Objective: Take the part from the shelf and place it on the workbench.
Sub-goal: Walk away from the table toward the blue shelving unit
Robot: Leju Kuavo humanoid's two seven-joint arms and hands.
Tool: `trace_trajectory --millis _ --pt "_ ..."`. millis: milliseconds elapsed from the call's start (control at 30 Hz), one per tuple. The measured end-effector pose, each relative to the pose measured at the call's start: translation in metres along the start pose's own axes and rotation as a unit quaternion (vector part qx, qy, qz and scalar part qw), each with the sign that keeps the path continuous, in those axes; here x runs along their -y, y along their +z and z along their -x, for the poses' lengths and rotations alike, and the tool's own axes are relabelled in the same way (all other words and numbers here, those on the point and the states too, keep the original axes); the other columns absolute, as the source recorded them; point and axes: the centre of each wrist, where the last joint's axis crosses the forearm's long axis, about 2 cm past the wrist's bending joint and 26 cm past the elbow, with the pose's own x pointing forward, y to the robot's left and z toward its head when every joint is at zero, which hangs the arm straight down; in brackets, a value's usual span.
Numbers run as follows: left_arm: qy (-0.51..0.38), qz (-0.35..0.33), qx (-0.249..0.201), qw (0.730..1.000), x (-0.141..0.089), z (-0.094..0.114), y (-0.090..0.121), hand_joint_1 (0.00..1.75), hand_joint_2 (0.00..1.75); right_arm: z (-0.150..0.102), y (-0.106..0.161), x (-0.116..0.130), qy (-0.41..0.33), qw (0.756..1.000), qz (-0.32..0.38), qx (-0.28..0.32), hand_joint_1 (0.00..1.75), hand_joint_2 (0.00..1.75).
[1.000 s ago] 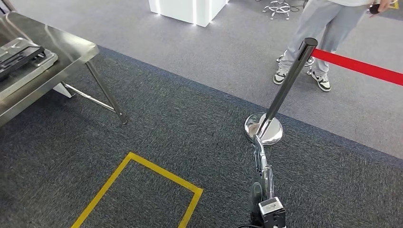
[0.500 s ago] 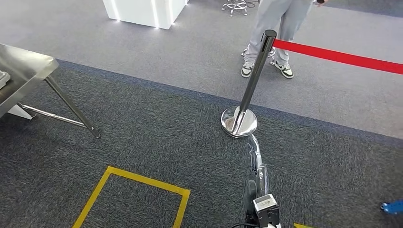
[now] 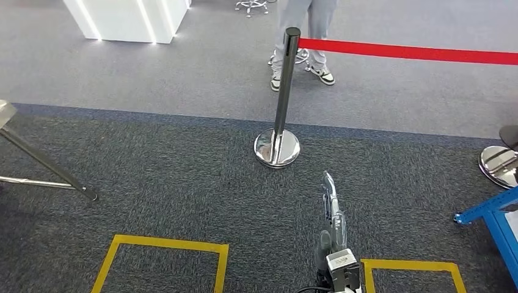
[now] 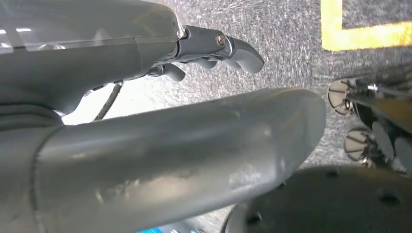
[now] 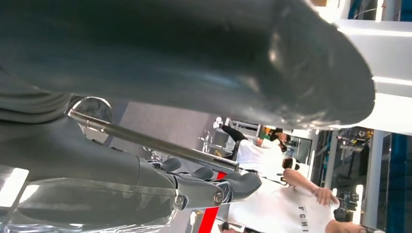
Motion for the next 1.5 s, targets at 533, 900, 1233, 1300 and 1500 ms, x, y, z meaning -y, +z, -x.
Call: trace_trajectory --millis 533,900,1233,1300,1500 --pt "0.009 -0.003 -0.003 1.000 0.002 0.012 0.001 0.00 0.00 0.003 0.005 -0.009 0.003 1.000 -0.002 0.001 0.00 0.00" --pt "0.019 -0.003 -0.003 1.000 0.003 0.012 0.001 0.00 0.00 0.007 -0.001 -0.011 0.000 1.000 -0.008 -0.001 0.00 0.00" --pt "0.025 -0.002 -0.005 1.000 0.005 0.017 0.001 0.00 0.00 0.010 0.003 -0.014 -0.002 1.000 -0.015 -0.010 0.00 0.00" --pt "0.026 -0.002 -0.005 1.000 0.005 0.017 0.001 0.00 0.00 0.011 0.004 -0.015 -0.002 1.000 -0.016 -0.012 0.00 0.00" --pt "0.026 -0.001 -0.005 1.000 0.006 0.017 0.001 0.00 0.00 0.011 0.005 -0.016 -0.003 1.000 -0.019 -0.013 0.00 0.00"
